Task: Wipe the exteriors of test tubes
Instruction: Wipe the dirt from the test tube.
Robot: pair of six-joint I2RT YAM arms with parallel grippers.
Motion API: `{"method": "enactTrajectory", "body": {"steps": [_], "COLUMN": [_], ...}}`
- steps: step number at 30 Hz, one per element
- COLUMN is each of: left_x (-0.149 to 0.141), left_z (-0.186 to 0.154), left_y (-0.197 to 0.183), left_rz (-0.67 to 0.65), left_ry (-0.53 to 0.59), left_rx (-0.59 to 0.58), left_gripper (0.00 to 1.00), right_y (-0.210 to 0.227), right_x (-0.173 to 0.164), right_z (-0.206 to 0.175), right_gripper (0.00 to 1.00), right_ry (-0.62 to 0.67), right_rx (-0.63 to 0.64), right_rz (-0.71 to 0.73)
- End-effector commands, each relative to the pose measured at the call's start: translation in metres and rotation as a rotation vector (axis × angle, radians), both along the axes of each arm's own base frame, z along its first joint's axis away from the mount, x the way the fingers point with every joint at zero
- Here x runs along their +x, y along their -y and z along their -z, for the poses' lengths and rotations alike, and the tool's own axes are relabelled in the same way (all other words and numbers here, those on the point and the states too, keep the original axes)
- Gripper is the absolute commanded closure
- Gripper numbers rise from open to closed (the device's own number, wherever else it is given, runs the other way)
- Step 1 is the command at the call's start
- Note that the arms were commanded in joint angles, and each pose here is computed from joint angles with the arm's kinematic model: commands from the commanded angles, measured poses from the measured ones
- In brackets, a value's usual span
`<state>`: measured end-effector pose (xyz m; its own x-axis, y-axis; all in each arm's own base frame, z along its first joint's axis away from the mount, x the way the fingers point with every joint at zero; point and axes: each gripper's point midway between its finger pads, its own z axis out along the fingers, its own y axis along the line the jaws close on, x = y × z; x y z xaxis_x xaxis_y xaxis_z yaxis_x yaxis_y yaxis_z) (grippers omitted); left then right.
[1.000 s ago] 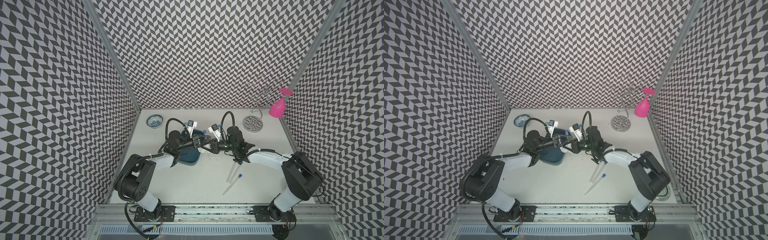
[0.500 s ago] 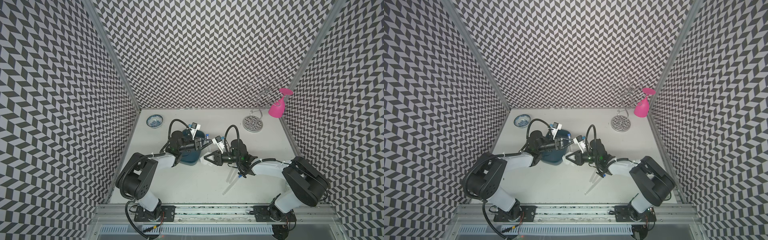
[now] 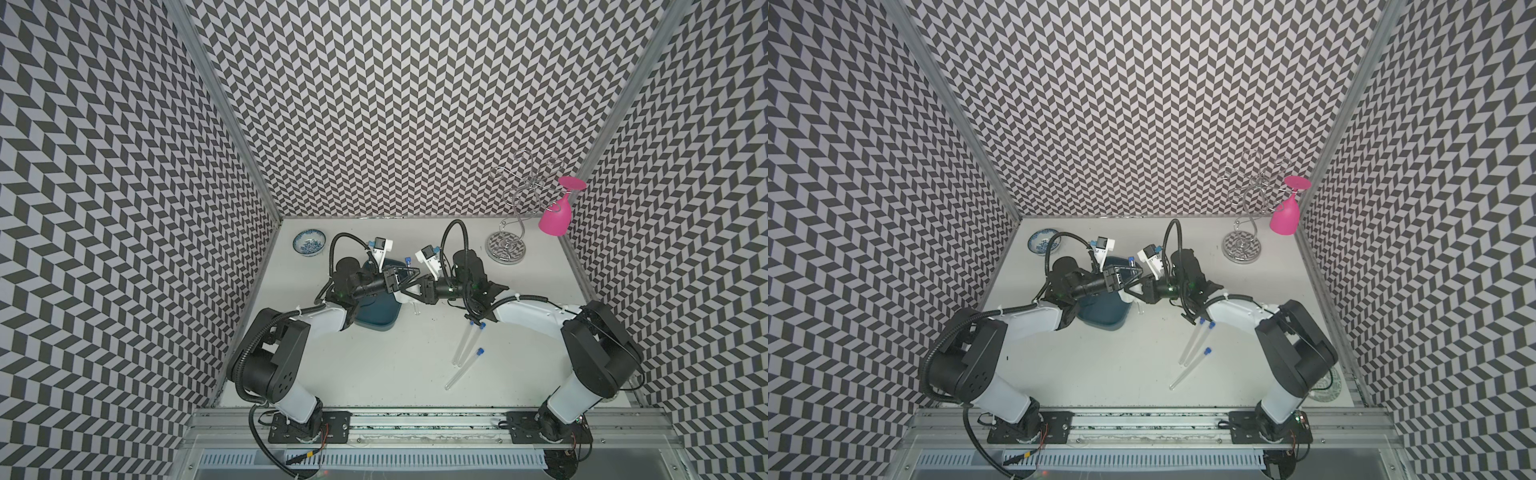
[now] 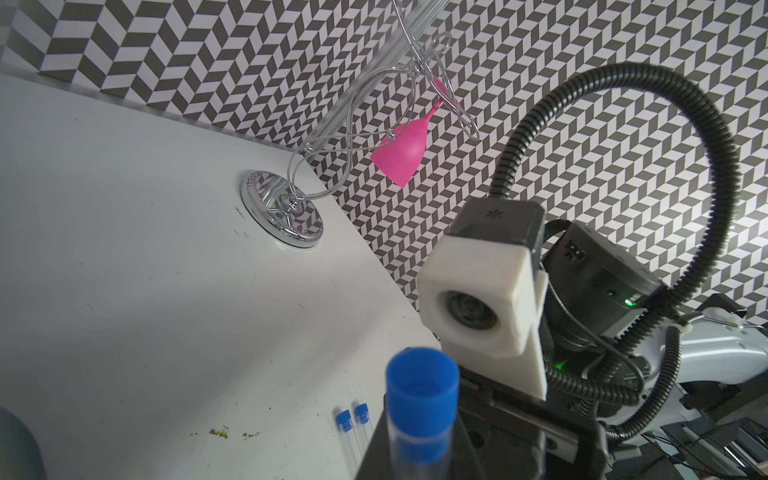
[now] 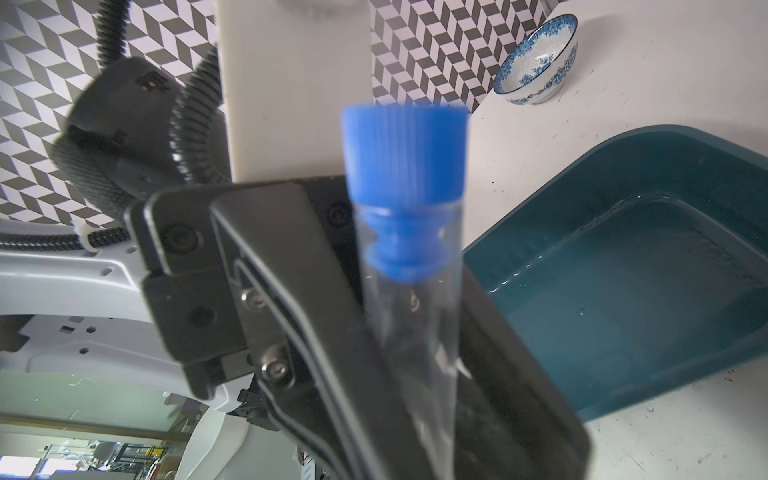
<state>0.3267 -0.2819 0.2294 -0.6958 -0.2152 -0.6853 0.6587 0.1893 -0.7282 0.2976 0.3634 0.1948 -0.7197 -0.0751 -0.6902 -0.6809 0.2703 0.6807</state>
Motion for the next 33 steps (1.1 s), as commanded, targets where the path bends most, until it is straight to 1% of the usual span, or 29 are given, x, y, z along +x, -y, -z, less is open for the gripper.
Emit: {"method": "enactTrajectory", "body": {"steps": [1, 9, 12, 14, 18, 26, 30, 33], "left_x": [-0.007, -0.002, -0.002, -0.002, -0.005, -0.01, -0.01, -0.009], "left_z": [-0.004, -0.008, -0.007, -0.005, 0.0, -0.002, -0.004, -0.005], "left_y": [0.004, 0.001, 0.0, 0.0, -0.001, -0.002, -0.002, -0.003], "left_rz": [0.028, 0.021, 0.019, 0.022, 0.024, 0.03, 0.028, 0.025], "left_ry": [0.039, 0.05, 0.049, 0.043, 0.03, 0.037, 0.043, 0.045], "left_rx": [0.009, 0.004, 0.005, 0.007, 0.011, 0.01, 0.007, 0.008], "left_gripper": [0.85, 0.84, 0.84, 0.84, 0.84, 0.84, 0.84, 0.84], "right_y": [0.002, 0.018, 0.021, 0.02, 0.011, -0.01, -0.011, -0.01], "right_x": [-0.008, -0.056, -0.065, -0.066, -0.052, 0.0, 0.015, 0.016], "right_z": [-0.01, 0.029, 0.038, 0.039, 0.027, -0.028, -0.041, -0.037], "right_gripper": [0.83, 0.83, 0.83, 0.83, 0.83, 0.83, 0.83, 0.83], "right_ry": [0.032, -0.059, -0.086, -0.092, -0.046, 0.089, 0.112, 0.102], "right_rx": [0.055, 0.011, 0.01, 0.015, 0.016, 0.054, 0.065, 0.065], "right_rz": [-0.004, 0.008, 0.01, 0.009, 0.009, -0.002, 0.01, 0.015]}}
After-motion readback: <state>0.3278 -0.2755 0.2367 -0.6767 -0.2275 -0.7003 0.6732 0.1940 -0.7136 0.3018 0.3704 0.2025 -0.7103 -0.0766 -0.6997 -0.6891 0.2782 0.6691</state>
